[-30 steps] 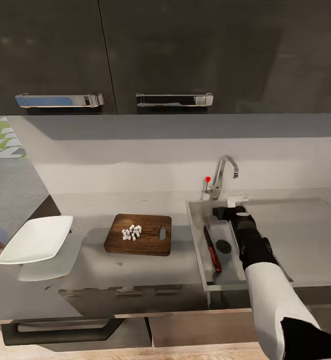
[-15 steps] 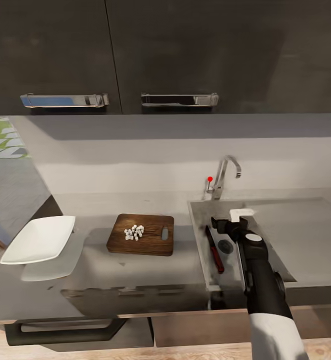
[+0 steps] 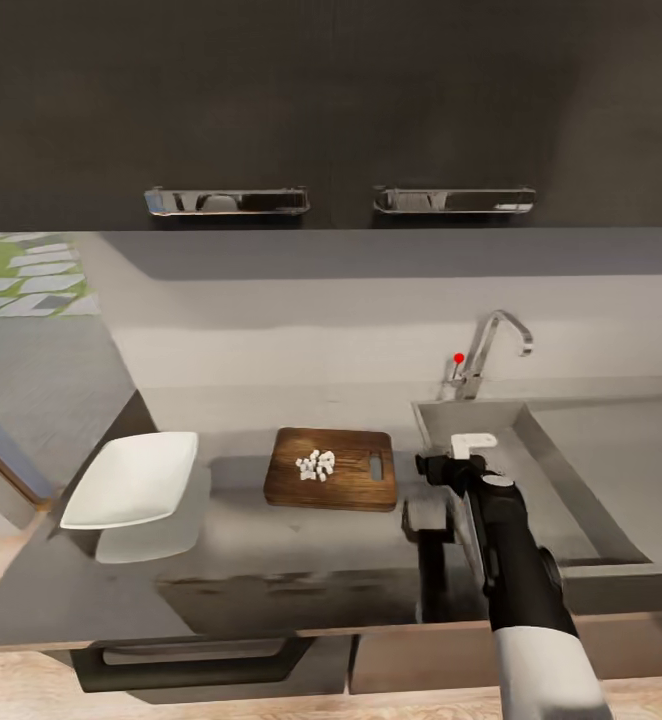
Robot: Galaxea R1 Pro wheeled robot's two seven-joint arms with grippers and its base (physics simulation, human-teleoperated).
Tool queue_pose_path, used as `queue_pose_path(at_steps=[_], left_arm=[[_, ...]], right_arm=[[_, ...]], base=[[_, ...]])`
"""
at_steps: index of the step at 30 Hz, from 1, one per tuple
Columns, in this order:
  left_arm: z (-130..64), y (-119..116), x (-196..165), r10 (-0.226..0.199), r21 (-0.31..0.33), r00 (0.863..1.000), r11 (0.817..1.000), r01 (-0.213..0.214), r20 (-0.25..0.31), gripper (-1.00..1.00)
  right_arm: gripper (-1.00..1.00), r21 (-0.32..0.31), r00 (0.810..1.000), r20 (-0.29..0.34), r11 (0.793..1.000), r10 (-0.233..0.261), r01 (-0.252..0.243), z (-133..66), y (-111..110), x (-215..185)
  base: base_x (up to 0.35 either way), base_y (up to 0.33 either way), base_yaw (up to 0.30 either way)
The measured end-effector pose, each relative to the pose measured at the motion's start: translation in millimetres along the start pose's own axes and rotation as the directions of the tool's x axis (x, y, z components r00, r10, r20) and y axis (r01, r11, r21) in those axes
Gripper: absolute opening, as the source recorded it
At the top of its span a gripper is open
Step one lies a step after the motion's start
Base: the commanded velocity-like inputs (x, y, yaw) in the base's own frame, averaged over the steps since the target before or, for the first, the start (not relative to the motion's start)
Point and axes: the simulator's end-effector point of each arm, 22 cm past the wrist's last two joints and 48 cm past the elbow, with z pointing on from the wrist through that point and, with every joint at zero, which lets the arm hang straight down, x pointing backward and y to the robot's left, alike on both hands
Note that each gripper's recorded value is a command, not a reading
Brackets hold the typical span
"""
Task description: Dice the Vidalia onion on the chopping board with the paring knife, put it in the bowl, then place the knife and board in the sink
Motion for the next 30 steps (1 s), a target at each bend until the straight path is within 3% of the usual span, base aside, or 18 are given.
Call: queue_pose_path(at_steps=[8, 20, 30], left_arm=[[0.0, -1, 0, 0.0, 0.001, 1.0, 1.0, 0.0, -0.001, 1.0], [-0.1, -1, 1, 0.0, 0.001, 1.0, 1.0, 0.0, -0.002, 1.0], [-0.1, -1, 0, -0.001, 0.001, 1.0, 1.0, 0.001, 0.0, 1.0]], right_arm=[[1.0, 0.06, 0.994, -0.109, 0.998, -0.002, 0.009, 15.2, -6, 48], [1.0, 0.064, 0.994, -0.114, 0.998, -0.001, 0.009, 15.7, -7, 50], [1.0, 0.064, 0.994, -0.113, 0.998, -0.002, 0.009, 15.6, -7, 50]], base=[[0.0, 0.23, 0.0], [0.022, 0.034, 0.0], [0.144, 0.134, 0.0]])
